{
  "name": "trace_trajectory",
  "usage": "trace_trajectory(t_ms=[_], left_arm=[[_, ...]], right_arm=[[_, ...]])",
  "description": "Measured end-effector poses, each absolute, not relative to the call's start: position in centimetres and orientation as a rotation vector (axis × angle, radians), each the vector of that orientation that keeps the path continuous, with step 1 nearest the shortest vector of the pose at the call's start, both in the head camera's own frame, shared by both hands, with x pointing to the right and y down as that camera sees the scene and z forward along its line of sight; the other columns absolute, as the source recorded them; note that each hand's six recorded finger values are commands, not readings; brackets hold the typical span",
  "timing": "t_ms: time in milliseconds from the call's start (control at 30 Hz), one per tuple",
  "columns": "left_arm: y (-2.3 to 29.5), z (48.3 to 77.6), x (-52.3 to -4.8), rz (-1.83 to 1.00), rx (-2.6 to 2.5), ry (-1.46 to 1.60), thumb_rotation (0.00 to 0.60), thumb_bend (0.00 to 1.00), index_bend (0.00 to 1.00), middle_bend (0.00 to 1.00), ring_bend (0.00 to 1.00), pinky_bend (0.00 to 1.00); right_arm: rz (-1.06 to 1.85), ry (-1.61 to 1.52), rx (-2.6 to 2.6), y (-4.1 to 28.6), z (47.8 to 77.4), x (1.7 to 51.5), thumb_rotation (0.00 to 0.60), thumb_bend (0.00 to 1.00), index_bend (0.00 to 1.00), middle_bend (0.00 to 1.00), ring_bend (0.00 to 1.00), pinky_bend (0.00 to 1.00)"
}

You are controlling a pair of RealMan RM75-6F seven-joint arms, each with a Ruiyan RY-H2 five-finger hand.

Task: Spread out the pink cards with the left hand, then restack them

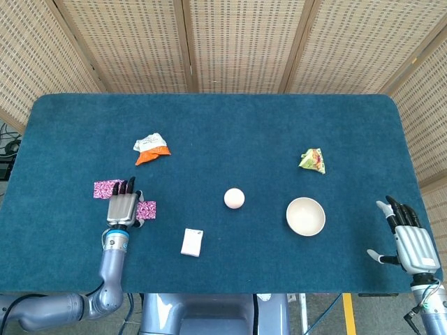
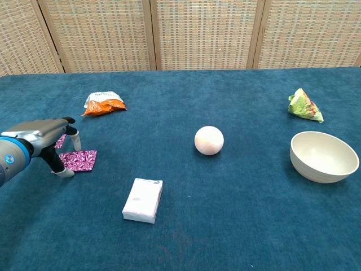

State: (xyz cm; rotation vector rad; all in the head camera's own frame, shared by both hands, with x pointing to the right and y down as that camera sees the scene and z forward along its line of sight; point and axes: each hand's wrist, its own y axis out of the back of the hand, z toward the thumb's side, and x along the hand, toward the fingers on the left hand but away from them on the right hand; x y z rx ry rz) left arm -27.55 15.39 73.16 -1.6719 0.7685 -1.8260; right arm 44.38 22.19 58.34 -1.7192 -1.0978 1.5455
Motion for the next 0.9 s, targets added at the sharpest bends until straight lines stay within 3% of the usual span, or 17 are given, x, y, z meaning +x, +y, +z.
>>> trace_trajectory(t_ms=[900], left_arm=[[11.4, 71.8, -32.1, -1.839, -1.526, 0.812, 0.6, 0.24, 0.5, 0.0, 0.0, 0.0]], right_arm=[[1.564, -1.084, -1.712, 22.2, 58.7, 44.4, 0.6, 0.13, 0.09, 0.0, 0.0, 0.0]])
